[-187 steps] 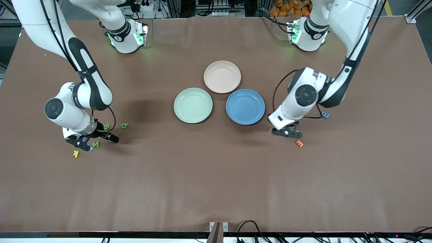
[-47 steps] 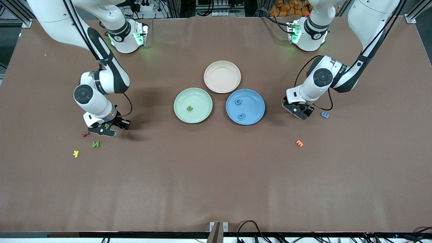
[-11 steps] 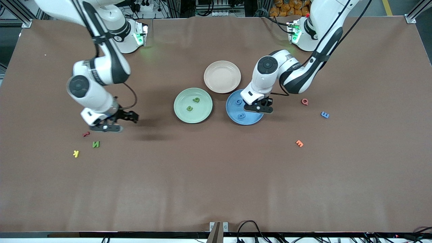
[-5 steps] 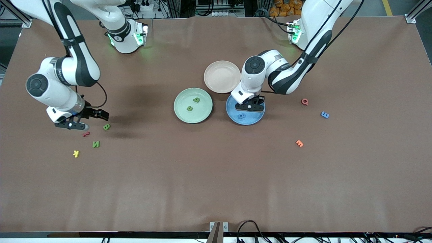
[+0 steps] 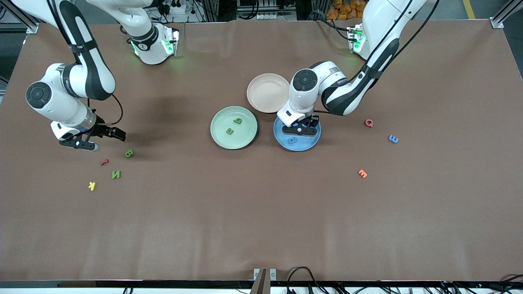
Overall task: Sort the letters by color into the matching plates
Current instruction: 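Reach the left gripper to the blue m while the right reaches green B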
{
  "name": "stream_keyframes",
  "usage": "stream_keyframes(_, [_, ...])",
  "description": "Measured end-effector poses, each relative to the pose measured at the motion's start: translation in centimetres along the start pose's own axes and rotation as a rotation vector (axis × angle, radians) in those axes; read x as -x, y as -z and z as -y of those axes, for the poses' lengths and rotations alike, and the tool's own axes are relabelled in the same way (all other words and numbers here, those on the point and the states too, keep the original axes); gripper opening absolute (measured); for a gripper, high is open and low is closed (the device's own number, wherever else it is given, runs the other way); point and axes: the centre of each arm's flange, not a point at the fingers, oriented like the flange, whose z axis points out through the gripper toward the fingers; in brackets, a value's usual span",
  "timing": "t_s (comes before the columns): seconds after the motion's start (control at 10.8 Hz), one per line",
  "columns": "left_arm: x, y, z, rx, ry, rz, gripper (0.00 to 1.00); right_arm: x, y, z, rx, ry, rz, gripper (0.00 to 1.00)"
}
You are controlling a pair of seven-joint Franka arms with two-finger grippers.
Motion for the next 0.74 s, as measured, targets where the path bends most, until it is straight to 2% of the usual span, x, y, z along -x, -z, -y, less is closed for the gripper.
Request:
stream_keyframes(0.19, [-0.7,0.3,0.5,-0.017,0.021,0.004,1.00,0.4,-0.5,-0.8,0.000,-0.016,0.002,1.00])
stream_keyframes(0.74, [-6.0,2.0,9.1,-0.047,0.199,-0.004,1.00,0.7,-1.3,-1.5,0.001,-0.028,0.018,1.00])
